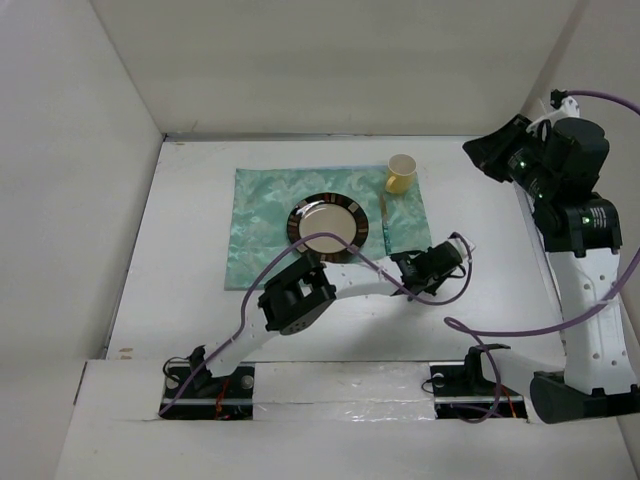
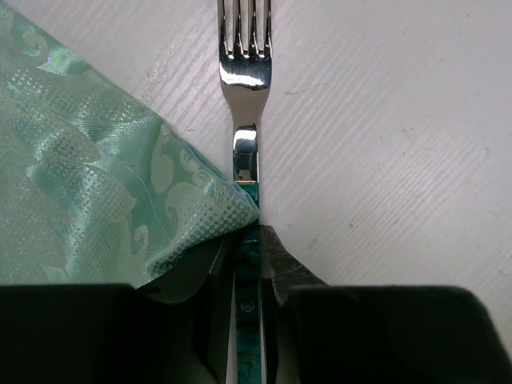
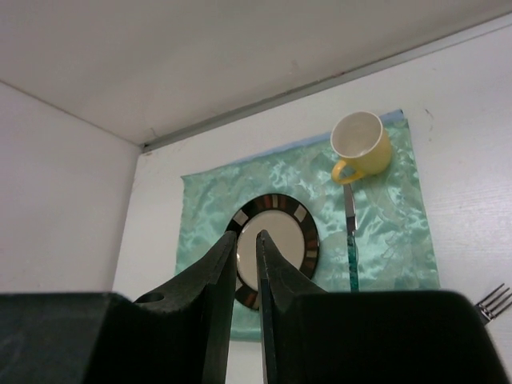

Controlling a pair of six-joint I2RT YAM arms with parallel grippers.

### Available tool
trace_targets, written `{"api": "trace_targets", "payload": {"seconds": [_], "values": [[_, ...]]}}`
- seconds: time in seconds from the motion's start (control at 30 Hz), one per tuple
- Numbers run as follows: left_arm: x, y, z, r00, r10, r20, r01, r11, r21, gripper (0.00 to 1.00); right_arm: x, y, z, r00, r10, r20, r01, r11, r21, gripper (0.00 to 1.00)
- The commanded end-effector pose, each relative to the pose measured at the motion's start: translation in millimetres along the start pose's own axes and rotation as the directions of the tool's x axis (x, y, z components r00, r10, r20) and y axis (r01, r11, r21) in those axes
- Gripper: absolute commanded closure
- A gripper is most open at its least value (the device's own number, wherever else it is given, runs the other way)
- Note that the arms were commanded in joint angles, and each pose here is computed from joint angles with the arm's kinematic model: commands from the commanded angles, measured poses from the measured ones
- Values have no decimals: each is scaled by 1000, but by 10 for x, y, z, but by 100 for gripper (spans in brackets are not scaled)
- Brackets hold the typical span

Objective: Set the dinner table for one person

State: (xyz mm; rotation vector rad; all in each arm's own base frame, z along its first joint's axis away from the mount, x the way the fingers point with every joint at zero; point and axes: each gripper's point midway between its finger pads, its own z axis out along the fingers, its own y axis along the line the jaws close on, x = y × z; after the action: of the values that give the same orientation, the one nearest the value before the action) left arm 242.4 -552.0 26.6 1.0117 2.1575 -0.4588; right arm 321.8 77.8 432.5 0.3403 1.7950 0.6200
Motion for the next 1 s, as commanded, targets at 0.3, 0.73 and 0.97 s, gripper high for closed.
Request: {"api": "trace_targets", "payload": {"seconds": [0.3,0.73,0.97], "values": [[-1017,-308,-1398,975,-96,200,65,986,156,100,-873,404,-209,978,43,206,-14,990,-140,78],[-489,2654,-2623,774,-503,386,605,766,-215,100,-106,411,297,1000,-6,7,7,978,-209,100],[600,3356,-2602,751,-581,313,660,649,-378,100,735,215,565,980,-83,-181,54,985,-163,92]]}}
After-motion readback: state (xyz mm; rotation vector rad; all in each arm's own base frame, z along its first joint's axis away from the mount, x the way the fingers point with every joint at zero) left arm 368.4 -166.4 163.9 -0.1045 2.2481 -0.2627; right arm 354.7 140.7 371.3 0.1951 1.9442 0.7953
